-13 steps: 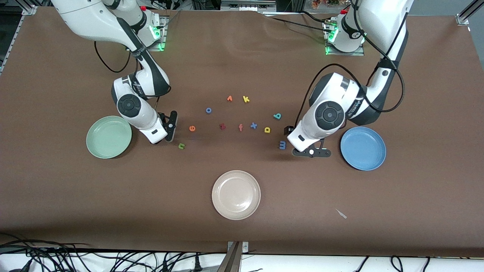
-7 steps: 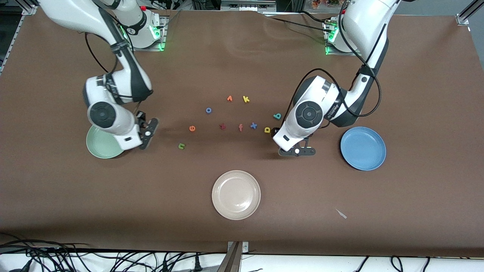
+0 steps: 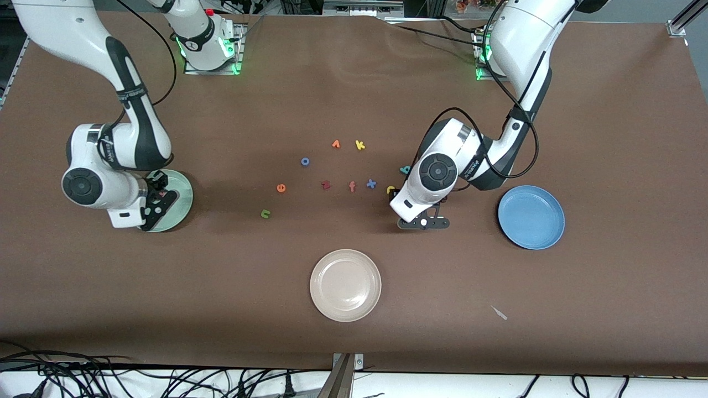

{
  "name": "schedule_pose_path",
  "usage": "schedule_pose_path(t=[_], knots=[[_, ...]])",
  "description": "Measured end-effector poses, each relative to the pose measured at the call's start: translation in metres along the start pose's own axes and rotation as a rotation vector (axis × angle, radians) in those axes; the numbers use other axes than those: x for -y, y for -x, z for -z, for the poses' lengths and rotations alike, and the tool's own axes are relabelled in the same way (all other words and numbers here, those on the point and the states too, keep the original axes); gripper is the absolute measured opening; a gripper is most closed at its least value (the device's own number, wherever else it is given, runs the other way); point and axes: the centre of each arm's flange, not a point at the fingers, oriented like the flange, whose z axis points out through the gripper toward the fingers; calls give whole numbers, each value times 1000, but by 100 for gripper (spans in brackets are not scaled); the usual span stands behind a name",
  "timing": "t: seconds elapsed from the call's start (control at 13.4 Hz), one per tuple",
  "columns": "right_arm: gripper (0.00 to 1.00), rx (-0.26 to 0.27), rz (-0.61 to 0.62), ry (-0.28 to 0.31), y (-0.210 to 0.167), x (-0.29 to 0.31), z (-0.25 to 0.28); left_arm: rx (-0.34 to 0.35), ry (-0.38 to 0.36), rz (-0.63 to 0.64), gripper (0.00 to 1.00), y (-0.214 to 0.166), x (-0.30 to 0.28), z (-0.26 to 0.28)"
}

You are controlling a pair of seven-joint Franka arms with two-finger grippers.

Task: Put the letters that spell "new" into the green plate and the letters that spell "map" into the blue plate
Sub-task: 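Drop the W on the green plate while the left gripper nears the E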

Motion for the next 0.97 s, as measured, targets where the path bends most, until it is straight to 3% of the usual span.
schedule_pose_path(t=[0.15, 0.67, 0.97], knots=[[31, -8, -53, -2, 4, -8, -12, -11, 6, -23, 99, -2, 0, 1], [99, -41, -349, 6, -19, 16, 27, -10, -3, -44, 98, -3, 1, -6], [100, -66, -587, -4, -54, 60, 62, -17, -8, -50, 97, -4, 1, -10]])
